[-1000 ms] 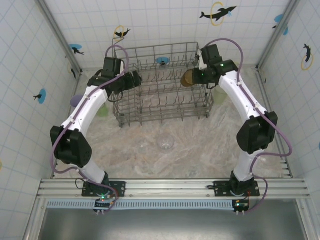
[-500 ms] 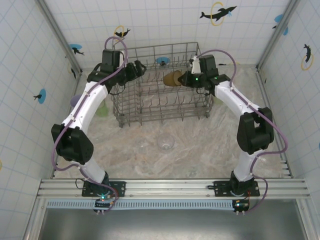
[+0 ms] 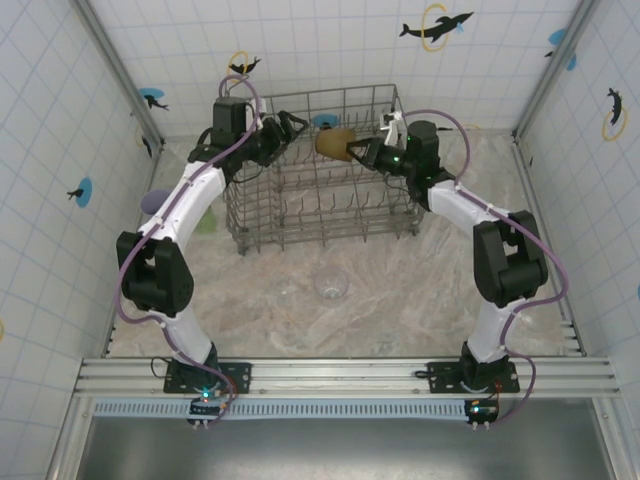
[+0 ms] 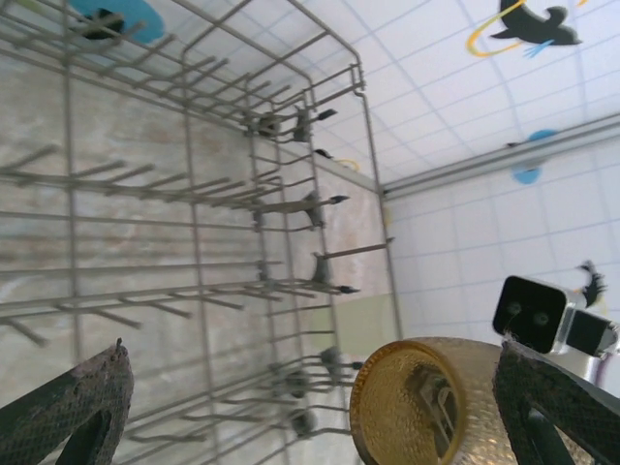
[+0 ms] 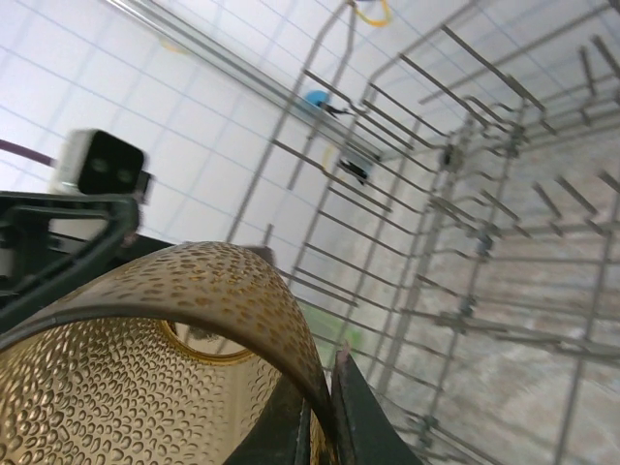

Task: Load the cups into the dish rack

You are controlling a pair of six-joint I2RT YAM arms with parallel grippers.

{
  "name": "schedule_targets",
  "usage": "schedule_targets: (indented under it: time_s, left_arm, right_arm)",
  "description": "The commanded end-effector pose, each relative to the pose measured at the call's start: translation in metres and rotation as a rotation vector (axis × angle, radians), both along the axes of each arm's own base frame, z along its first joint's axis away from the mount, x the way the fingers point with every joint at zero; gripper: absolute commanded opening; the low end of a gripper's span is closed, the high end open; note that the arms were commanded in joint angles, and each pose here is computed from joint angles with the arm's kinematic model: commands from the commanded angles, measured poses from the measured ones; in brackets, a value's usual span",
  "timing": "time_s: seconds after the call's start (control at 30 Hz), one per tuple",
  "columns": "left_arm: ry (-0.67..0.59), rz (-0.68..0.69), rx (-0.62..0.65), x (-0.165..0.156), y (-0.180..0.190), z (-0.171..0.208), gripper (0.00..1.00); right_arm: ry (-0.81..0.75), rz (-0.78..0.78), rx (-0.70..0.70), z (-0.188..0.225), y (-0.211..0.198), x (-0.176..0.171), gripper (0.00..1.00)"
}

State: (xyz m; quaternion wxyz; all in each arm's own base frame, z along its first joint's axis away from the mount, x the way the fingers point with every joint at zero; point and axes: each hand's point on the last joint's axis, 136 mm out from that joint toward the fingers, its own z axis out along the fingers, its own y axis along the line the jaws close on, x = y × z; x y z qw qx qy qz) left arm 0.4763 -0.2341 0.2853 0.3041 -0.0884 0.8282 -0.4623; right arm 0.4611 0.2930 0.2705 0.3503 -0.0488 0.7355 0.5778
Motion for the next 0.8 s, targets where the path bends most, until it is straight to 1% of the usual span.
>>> schedule_targets:
  time_s: [0.0,0.17,0.3,0.47,0.6,0.77]
  left_arm:
    - [-0.028,-0.012,-0.159,-0.007,-0.006,0.025,0.98]
    - [-0.02,-0.005,-0.245,-0.015,-0.007,0.029,0.97]
    - [-0.015,-0.022,-0.324,-0.02,-0.01,0.037,0.98]
    - [-0.012,-0.003,-0.345,-0.016,-0.009,0.041,0.98]
    - [-0.001,-0.014,-0.392,-0.016,-0.012,0.044,0.98]
    - [0.007,-0.015,-0.423,-0.019,-0.012,0.043,0.98]
  right_arm:
    - [-0.069,0.033,0.108,0.022,0.005,-0.005,0.0]
    - [-0.083,0.051,0.156,0.03,0.013,-0.005,0.0]
    - [-0.067,0.075,0.155,0.027,0.024,-0.009,0.0]
    - [-0.058,0.07,0.148,0.019,0.026,-0.015,0.0]
    - [-0.038,0.068,0.141,0.01,0.028,-0.014,0.0]
    - [-0.042,0.071,0.145,0.011,0.034,-0.013,0.0]
